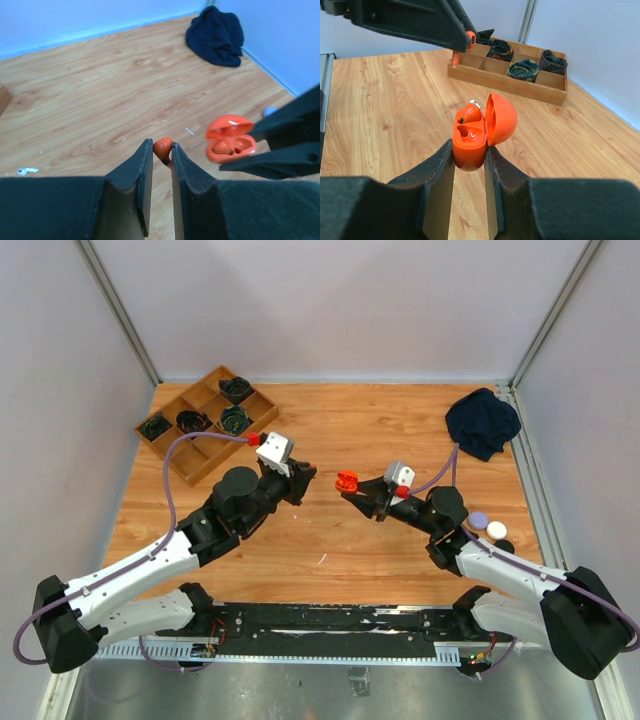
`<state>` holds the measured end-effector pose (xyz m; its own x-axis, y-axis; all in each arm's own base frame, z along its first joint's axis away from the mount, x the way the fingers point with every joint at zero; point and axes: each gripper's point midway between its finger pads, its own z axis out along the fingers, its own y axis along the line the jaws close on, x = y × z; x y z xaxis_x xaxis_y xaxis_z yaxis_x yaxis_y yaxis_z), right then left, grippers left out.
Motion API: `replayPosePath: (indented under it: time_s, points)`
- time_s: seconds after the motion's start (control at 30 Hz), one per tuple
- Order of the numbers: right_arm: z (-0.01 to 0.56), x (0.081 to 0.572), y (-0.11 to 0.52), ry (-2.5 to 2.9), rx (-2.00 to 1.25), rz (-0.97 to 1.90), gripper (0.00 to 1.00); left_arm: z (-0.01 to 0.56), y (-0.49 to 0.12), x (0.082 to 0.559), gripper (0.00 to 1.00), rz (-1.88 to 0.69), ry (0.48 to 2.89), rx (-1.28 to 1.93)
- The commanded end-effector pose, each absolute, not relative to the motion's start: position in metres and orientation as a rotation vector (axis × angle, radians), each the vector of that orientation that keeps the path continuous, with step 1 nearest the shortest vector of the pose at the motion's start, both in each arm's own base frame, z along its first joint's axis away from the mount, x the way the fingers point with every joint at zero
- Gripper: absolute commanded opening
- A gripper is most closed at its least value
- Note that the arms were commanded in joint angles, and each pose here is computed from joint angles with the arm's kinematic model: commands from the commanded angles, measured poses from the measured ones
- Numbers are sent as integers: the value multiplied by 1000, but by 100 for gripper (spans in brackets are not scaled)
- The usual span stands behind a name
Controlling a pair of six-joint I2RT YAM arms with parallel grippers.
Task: Insert the wireless bluetooth earbuds into the charging case
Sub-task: Place the earbud in the charging case.
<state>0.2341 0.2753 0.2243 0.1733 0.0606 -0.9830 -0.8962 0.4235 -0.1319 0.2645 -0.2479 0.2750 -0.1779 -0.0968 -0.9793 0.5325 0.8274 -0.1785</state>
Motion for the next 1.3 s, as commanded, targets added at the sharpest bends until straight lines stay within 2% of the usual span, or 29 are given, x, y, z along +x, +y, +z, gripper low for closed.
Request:
replayPosePath:
  time_s: [0.0, 0.5, 1.27]
  points:
    - [243, 234, 280, 1146, -891, 845, 8, 300, -263, 250, 22, -621, 1521, 426]
    - [245, 231, 284, 1134, -898, 869, 8, 314, -307, 214, 23, -680, 1377, 652]
    - [250, 225, 284, 1104, -901, 885, 8, 296, -325, 225, 23, -575, 1347, 743]
